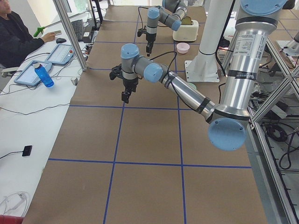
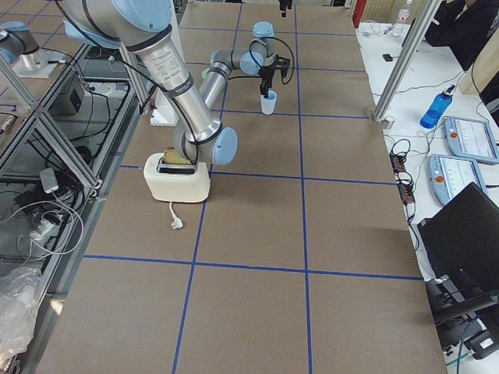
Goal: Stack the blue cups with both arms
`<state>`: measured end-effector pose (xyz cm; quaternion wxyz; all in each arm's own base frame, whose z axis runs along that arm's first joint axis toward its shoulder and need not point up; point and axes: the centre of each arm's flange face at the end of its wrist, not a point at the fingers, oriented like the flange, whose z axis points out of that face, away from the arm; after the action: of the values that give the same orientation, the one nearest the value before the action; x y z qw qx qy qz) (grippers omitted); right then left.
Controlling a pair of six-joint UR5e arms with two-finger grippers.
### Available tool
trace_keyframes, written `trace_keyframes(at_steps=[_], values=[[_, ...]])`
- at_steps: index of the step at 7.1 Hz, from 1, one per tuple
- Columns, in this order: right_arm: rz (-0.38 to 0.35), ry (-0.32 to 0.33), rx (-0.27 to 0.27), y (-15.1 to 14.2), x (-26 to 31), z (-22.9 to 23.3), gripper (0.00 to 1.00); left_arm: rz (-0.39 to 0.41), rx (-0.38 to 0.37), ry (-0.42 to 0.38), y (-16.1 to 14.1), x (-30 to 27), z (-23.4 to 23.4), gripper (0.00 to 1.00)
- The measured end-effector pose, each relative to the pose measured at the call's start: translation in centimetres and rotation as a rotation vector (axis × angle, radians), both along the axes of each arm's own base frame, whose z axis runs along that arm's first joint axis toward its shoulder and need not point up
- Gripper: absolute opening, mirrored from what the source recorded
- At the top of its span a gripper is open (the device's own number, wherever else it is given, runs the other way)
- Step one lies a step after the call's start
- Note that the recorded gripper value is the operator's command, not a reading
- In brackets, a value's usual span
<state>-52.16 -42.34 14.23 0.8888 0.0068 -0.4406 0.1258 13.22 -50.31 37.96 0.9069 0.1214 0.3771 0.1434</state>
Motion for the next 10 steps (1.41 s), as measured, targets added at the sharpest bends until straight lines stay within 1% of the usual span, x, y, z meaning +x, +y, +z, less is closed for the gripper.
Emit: trace_keyframes(at_steps=[1, 2, 4, 5, 6, 8, 9, 10], values=[[0.002, 0.004, 0.014, -0.8, 0.7, 0.2, 1.0, -0.002, 0.0, 0.0, 0.0, -0.1, 0.0, 0.98], [-0.002, 0.016, 0.042, -2.8, 2.5, 0.9, 1.0, -0.006, 0.002, -0.001, -0.1, -0.5, 0.1, 0.98], [-0.068, 0.069, 0.122, -9.3, 10.1, 5.8, 1.0, -0.003, 0.014, -0.023, -0.3, -2.9, 2.1, 0.98], [-0.103, 0.109, 0.159, -12.0, 14.6, 9.6, 1.0, 0.004, 0.015, -0.028, -0.4, -4.9, 3.7, 0.97], [-0.134, 0.149, 0.185, -14.3, 18.9, 13.4, 1.0, 0.014, 0.005, -0.01, -0.6, -7.0, 5.6, 0.98], [-0.204, 0.204, 0.211, -19.0, 27.8, 20.9, 1.0, 0.004, -0.022, 0.023, -0.4, -10.7, 8.6, 0.98], [-0.248, 0.205, 0.22, -21.2, 32.3, 24.7, 1.0, -0.01, -0.029, 0.027, -0.3, -11.8, 9.2, 0.98], [-0.29, 0.187, 0.239, -23.2, 36.7, 29.8, 1.0, -0.028, -0.038, 0.026, -0.3, -12.6, 9.5, 0.98]])
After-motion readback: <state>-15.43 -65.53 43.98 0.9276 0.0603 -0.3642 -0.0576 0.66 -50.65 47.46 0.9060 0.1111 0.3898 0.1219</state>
